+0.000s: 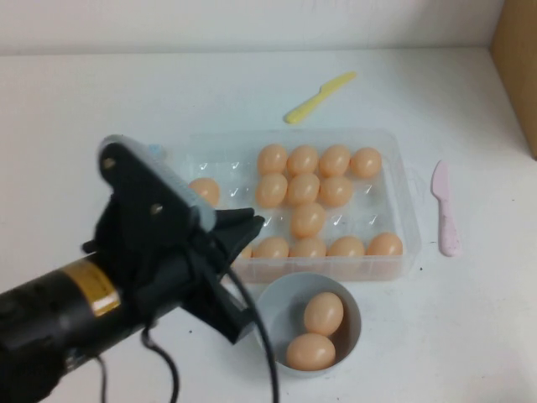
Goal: Take an egg out of the egg box
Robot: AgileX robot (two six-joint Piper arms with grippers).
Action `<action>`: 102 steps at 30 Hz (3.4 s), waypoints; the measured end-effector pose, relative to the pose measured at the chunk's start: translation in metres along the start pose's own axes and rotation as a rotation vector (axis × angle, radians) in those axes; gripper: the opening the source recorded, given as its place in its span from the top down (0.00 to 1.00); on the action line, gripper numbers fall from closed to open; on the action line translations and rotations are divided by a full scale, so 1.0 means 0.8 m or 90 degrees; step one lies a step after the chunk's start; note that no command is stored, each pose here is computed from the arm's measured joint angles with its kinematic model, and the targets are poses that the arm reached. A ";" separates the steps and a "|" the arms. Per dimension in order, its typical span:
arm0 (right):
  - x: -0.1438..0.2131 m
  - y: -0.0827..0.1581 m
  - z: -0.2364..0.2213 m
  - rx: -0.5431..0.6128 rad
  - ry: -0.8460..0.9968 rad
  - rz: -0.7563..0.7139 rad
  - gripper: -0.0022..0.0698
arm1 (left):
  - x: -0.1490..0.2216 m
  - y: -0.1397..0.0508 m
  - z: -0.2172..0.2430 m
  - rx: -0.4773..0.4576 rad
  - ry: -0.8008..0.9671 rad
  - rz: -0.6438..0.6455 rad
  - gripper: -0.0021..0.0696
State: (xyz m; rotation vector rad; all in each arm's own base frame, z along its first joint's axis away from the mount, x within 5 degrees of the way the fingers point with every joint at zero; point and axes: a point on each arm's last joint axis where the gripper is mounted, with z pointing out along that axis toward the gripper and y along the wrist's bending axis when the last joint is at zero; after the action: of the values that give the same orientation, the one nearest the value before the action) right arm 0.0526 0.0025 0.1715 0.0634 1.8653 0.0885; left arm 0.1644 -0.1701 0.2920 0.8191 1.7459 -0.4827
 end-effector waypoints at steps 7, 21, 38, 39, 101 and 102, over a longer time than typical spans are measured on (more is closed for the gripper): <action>0.000 0.000 0.000 0.000 0.000 0.000 0.99 | -0.013 0.001 -0.080 -0.007 -0.114 0.010 0.97; 0.000 0.000 0.000 0.000 0.000 0.000 0.99 | -0.005 -0.004 -0.150 0.023 -0.098 0.021 0.97; 0.000 0.000 0.000 0.000 0.000 0.000 0.99 | 0.045 0.003 -0.166 -0.037 -0.113 0.012 0.97; 0.000 0.000 0.000 0.000 0.000 0.000 0.99 | 0.055 0.004 -0.166 -0.049 -0.132 0.007 0.97; 0.000 0.000 0.000 0.000 0.000 0.000 0.99 | 0.225 0.028 -0.186 -0.447 0.012 -0.160 0.98; 0.000 0.000 0.000 0.000 0.000 0.000 0.99 | 0.225 0.028 -0.186 -0.447 0.012 -0.160 0.98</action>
State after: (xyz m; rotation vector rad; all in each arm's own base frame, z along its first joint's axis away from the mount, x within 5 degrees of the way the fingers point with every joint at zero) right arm 0.0526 0.0025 0.1715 0.0634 1.8653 0.0885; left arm 0.0527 -0.0028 0.1721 0.1070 1.8649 -0.0009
